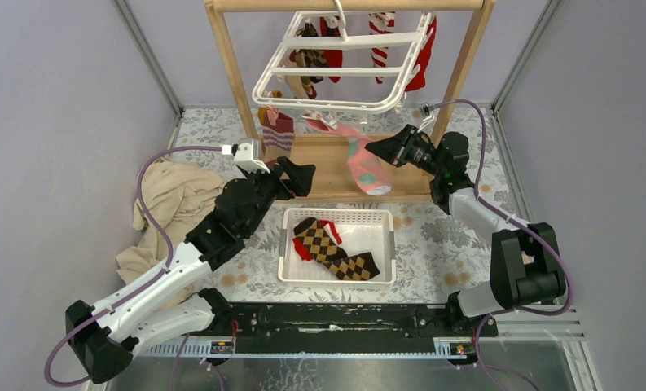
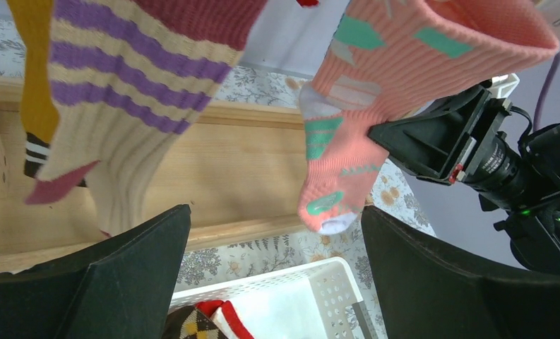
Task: Remove the socks clipped to the hanger
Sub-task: Remove the sock from the hanger.
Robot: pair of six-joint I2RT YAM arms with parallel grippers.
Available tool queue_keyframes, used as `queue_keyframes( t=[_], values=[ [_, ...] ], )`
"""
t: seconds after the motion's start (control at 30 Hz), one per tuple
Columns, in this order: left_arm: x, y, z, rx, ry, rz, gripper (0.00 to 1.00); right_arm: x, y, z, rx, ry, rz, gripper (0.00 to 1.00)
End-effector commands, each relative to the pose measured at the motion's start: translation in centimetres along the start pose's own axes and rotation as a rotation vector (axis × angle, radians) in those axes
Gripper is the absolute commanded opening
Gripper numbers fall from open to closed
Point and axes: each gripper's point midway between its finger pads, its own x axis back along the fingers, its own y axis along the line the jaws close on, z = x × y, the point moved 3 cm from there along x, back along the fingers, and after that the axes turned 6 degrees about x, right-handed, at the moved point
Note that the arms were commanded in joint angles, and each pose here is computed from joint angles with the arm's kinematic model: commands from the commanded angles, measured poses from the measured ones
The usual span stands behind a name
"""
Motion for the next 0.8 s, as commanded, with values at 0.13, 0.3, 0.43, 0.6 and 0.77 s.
queue_keyframes(
  t=[0.13,0.3,0.43,0.6,0.77],
  values=[
    [-1.0,-2.3,-2.5,0.019,-0.086,0.121,0.98,-1.0,2.4,-3.3,-0.002,-0.048,-0.18,0.1],
    [-1.5,-3.3,-2.6,0.017,-0.104,0.195,0.98,-0.2,3.7,-2.2,-0.048,-0.005,-0.276,0.11],
    [-1.7,-4.1,-2.8,0.018,-0.121,0.244,0.98,1.1,5.0,-1.1,-0.08,0.025,-0.341,0.11],
    [-1.9,-4.0,-2.1,0.004,-0.109,0.259,0.98,2.7,7.0,-0.3,-0.115,0.065,-0.428,0.11],
    [-0.9,-3.2,-0.7,0.026,-0.081,0.274,0.98,4.4,9.1,0.1,-0.138,0.072,-0.531,0.11]
  ],
)
